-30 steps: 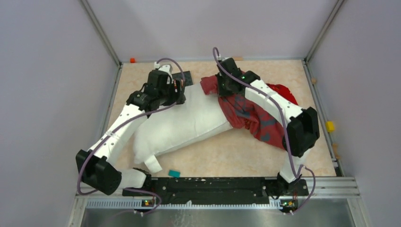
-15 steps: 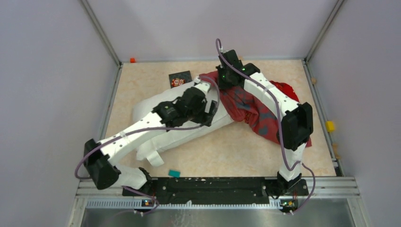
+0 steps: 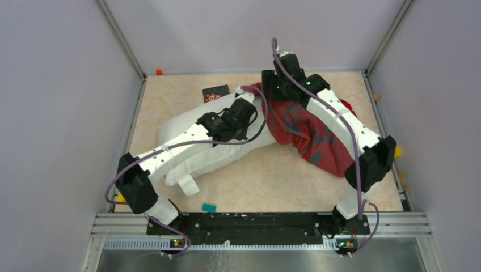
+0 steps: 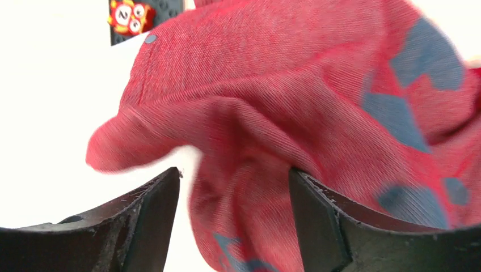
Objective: Put the pillow into the pillowcase
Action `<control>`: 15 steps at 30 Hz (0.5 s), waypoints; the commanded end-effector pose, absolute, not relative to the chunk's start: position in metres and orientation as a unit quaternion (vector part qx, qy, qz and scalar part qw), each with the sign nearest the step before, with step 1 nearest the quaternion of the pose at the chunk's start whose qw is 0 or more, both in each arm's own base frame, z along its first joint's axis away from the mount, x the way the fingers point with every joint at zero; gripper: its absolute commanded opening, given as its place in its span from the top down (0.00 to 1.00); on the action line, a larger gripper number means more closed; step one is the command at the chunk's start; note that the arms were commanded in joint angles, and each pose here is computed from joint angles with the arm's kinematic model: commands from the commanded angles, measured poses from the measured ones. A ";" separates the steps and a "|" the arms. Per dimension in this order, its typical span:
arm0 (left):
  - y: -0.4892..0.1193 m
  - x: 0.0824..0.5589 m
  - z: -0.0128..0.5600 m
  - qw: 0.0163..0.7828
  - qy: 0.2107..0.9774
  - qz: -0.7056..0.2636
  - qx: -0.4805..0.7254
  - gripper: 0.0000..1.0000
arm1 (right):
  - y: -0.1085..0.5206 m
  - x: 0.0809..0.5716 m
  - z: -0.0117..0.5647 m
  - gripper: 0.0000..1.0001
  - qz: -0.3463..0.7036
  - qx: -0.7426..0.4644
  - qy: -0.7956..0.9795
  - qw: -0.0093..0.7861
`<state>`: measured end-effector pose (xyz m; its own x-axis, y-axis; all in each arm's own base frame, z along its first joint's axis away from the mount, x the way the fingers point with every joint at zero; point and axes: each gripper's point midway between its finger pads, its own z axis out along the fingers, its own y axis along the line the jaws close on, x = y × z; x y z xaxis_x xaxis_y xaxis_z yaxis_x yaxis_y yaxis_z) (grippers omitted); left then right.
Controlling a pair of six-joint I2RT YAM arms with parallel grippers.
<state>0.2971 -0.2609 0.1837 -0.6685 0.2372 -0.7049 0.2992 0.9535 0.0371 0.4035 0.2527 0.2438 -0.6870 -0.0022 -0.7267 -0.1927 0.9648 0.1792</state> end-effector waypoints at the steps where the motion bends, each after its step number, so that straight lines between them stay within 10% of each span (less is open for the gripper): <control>1: -0.247 0.318 0.261 0.439 0.886 -0.122 0.083 1.00 | 0.226 0.376 0.347 0.29 0.127 -0.040 0.861 0.492; 15: -0.243 0.332 0.310 0.418 0.870 -0.259 0.048 1.00 | 0.251 0.246 0.306 0.46 0.072 -0.086 0.850 0.515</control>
